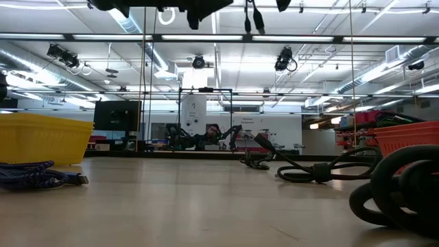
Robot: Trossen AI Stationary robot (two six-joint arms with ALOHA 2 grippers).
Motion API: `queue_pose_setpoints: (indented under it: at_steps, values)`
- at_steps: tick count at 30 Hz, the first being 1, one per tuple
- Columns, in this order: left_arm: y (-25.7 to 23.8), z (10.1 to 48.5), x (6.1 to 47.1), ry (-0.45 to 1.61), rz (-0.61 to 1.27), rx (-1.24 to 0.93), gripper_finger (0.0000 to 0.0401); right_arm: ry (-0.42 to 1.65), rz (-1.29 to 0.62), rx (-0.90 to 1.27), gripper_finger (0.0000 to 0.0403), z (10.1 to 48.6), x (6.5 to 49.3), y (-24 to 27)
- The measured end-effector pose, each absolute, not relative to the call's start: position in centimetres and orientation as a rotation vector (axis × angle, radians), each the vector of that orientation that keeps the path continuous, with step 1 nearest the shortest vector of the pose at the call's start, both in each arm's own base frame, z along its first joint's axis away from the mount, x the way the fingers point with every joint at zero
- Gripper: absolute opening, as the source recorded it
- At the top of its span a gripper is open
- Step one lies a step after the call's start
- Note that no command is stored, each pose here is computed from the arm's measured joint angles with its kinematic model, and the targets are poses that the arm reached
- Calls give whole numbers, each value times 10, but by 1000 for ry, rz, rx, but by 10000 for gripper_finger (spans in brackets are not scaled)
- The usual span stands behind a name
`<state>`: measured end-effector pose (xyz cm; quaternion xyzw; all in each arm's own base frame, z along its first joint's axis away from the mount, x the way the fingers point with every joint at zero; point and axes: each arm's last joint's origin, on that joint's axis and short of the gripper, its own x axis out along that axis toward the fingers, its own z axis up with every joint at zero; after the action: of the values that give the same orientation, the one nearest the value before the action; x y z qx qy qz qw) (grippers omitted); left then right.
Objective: Pick & Place USB Port
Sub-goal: Put the black charger cable into the yellow basket
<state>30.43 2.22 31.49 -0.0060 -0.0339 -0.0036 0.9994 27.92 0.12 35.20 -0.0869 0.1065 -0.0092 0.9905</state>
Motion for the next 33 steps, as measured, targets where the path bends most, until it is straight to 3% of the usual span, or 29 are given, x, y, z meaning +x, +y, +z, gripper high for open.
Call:
queue_pose_setpoints:
  at_steps: [17, 20, 24, 25, 33]
  values:
    - [17, 315, 305, -69, 20, 18, 231, 64, 66, -151, 0, 345, 311, 6]
    - [17, 313, 305, -45, 35, 41, 183, 52, 64, -154, 0, 346, 311, 6]
    - [17, 309, 308, -33, 36, 45, 37, 45, 60, -158, 0, 347, 311, 6]
    - [17, 308, 309, -39, 38, 47, 23, 44, 61, -157, 0, 347, 311, 6]
    - [18, 307, 310, -33, 70, 65, 10, 49, 70, -151, 14, 346, 311, 6]
